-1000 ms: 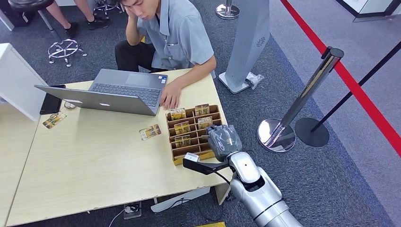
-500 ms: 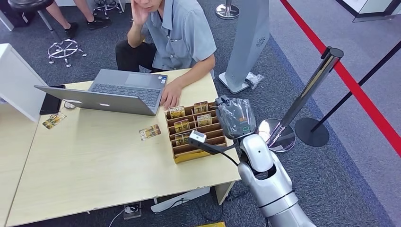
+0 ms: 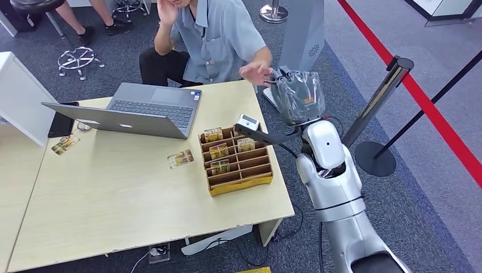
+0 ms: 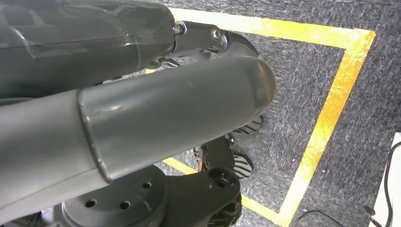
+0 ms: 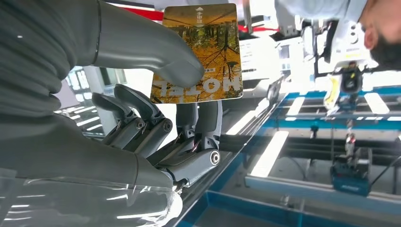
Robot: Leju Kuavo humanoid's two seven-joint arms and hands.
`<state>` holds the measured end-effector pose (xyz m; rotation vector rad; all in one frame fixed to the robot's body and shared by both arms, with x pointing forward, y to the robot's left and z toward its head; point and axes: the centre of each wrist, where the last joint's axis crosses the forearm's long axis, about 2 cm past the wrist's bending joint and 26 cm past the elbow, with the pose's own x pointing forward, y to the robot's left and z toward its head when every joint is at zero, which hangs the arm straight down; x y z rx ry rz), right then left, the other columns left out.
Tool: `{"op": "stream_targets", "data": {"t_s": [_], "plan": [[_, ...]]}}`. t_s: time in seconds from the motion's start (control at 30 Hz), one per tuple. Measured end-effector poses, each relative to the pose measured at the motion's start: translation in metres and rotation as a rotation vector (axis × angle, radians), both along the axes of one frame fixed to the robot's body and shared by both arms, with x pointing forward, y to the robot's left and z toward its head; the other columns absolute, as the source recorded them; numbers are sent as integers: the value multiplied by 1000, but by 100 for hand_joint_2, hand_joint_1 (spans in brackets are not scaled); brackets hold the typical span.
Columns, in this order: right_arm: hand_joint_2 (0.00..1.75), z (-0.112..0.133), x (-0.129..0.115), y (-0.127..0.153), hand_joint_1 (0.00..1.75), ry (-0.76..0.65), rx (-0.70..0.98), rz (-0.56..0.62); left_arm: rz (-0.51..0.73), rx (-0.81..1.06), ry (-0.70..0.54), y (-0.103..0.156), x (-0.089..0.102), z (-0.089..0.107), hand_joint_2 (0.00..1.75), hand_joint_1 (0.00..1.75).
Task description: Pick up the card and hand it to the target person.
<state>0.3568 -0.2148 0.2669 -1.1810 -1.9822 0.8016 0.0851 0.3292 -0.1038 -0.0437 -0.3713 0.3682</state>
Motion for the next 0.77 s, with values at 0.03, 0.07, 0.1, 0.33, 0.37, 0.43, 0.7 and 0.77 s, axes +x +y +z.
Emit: {"op": "stream_targets", "data": {"t_s": [0.03,0.07,0.1,0.33,0.37,0.43,0.7,0.77], "plan": [[175,-1,4,0,175,9,-9,-2,-1,-1,-1,0,0,0,0,0],[175,-2,8,0,175,19,-17,-5,-2,-1,-2,0,0,0,0,0],[175,-3,12,1,175,28,-23,-7,-3,-1,-2,0,0,0,0,0],[175,-12,29,7,175,101,-46,-13,-5,-1,-3,0,1,0,0,0],[175,-13,30,7,175,108,-48,-13,-4,-1,-3,0,1,0,0,0],[175,-15,32,9,174,122,-51,-16,-4,-1,-3,0,1,0,0,0],[175,-27,34,11,0,176,-39,-23,2,0,0,0,1,0,0,0],[175,-30,34,12,0,193,-22,-12,6,0,1,0,1,0,0,0]]}}
